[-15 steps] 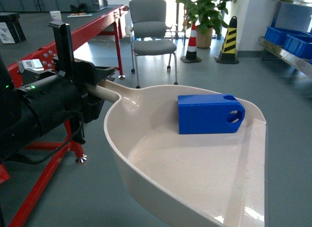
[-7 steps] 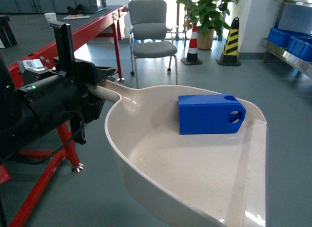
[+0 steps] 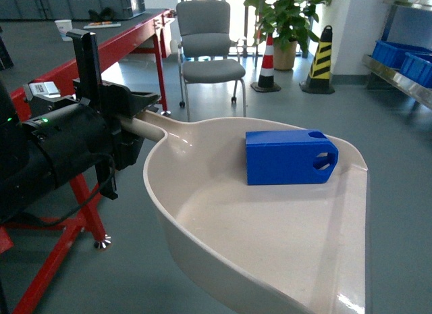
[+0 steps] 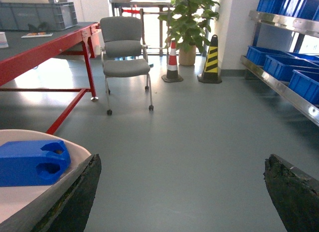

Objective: Place part in tray to right shelf

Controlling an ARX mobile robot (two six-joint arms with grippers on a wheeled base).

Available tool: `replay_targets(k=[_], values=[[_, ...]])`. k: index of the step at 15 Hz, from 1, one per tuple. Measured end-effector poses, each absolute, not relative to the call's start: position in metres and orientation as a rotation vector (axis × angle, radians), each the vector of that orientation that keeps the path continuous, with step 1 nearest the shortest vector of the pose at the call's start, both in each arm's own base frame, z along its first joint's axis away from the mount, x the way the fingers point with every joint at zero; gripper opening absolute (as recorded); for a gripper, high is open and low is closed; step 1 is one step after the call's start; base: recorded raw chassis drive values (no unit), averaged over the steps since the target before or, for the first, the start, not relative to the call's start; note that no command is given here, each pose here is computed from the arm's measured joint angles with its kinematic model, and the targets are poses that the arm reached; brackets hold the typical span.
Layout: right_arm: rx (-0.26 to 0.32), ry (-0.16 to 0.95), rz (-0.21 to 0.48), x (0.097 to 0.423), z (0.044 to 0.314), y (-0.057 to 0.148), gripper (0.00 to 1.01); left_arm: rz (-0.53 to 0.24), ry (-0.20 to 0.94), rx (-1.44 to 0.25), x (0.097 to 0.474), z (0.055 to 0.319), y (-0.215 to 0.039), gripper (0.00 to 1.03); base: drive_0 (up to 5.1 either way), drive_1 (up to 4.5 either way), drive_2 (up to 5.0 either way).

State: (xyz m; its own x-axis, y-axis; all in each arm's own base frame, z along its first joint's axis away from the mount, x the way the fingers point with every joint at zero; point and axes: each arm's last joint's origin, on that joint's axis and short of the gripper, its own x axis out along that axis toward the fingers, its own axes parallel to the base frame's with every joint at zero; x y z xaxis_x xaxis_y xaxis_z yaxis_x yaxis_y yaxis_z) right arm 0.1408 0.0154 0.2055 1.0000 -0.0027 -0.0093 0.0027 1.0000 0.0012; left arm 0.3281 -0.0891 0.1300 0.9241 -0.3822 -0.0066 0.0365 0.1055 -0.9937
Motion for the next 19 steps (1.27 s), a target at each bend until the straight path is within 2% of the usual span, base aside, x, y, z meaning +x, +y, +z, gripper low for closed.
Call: replay_targets(k=[19], values=[[0.001, 0.009, -0.003, 0.1408, 0.2055, 0.0154, 0.98, -0.316, 0.288, -1.438, 0.3283, 0.1303, -0.0892, 0.12, 0.2, 4.54, -4.1]])
